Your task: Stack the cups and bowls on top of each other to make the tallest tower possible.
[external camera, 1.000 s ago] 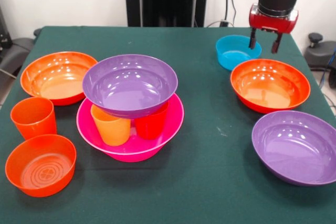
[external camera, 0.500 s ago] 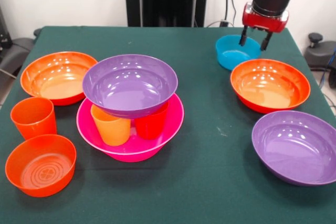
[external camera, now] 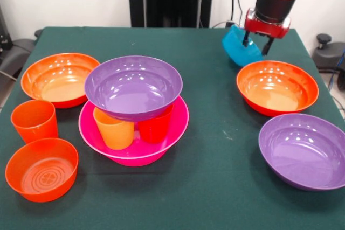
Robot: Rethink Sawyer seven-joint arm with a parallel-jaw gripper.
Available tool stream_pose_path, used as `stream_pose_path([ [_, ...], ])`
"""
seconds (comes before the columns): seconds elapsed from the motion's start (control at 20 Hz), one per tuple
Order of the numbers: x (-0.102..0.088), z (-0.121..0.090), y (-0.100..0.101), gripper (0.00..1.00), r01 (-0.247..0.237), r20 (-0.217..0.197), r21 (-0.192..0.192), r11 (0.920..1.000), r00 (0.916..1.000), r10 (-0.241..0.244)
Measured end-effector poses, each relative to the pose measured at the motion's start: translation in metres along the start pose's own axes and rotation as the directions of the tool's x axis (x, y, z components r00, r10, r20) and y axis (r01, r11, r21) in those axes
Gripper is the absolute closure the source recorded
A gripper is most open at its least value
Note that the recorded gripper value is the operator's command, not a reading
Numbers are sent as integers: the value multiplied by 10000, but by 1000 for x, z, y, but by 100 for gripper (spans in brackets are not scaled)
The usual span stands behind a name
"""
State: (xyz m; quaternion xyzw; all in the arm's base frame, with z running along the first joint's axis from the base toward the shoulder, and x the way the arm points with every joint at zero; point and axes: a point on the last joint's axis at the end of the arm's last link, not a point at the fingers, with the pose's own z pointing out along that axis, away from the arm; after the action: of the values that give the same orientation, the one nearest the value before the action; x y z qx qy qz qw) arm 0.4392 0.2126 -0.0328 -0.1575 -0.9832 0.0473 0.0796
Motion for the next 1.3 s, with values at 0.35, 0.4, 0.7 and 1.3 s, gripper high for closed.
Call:
stream_pose_path([
  [0.35, 3, 26, -15, 0, -172, -378, 93, 9998, 9991, 176],
  [0.4, 2, 26, -15, 0, -209, -409, 61, 9998, 9989, 212],
  [0.7, -2, 25, -16, 0, -286, -529, -187, 9994, 9982, 275],
  [1.3, -8, 17, -4, 0, -315, -569, -620, 9976, 9980, 280],
])
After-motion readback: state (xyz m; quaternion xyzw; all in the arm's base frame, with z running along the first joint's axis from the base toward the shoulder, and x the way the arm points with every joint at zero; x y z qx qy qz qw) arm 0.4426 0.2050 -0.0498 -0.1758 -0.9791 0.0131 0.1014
